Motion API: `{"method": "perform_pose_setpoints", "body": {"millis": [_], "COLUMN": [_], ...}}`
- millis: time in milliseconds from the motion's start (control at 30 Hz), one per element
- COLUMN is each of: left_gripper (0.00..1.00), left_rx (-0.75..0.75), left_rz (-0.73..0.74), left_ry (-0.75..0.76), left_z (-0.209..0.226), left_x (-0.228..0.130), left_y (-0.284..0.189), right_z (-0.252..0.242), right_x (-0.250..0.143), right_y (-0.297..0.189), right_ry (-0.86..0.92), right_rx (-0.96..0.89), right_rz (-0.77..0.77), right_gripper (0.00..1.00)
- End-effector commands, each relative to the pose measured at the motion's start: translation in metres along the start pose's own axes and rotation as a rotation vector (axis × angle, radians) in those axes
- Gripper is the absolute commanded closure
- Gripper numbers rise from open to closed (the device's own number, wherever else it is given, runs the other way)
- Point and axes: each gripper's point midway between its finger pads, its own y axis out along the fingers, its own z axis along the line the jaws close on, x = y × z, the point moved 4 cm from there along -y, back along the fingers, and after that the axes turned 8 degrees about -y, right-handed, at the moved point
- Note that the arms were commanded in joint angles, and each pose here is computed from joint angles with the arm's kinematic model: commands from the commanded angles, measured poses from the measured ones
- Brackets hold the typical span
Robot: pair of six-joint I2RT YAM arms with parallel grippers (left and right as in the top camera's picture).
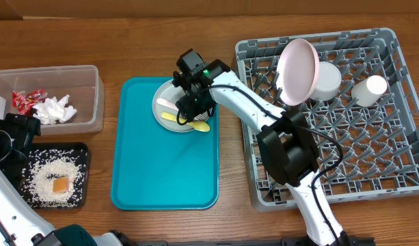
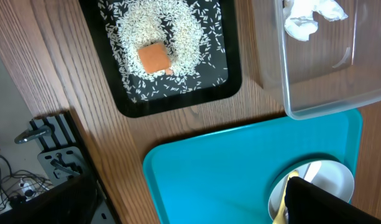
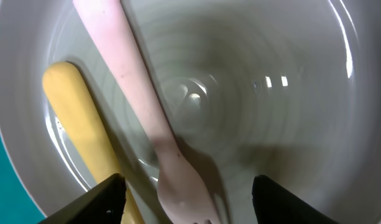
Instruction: Sort waste into correct bins and load items into the dishwasher rack
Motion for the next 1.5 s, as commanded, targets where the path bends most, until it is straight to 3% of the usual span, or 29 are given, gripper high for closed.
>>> {"method": "perform_pose_setpoints", "body": {"millis": [0,367,800,1233,1333,1467], "left_gripper": [0.00,0.00,0.00,0.00,0.00,0.00], "left_rx": [0.012,0.012,0.012,0.012,0.012,0.012], "left_rz": [-0.004,-0.004,-0.004,-0.004,-0.004,-0.004], "left_ry": [-0.018,-0.018,-0.018,-0.018,-0.018,-0.018], "left_z": [0.002,0.002,0.002,0.002,0.002,0.002], "left_x": [0.002,0.002,0.002,0.002,0.002,0.002], "left_y": [0.002,0.002,0.002,0.002,0.002,0.002], "right_z": [-0.002,-0.002,-0.004,0.015,0.014,0.014], "right_x": [0.001,-0.003,-0.009,-0.005,-0.004,-0.006], "right_y": [-0.005,-0.004,-0.002,0.001,0.003,0.003], "right_ry": [0.008,0.011,0.044,0.005,0.005,0.006], "right_rx": [-0.011,-0.012,-0.090,-0.082,-0.083,-0.082], "right_rz": [-0.013,0.005,0.044,0.040,0.033,0.041], "right_gripper": [0.34,0.45,0.51,0.52,0.66,0.67]}}
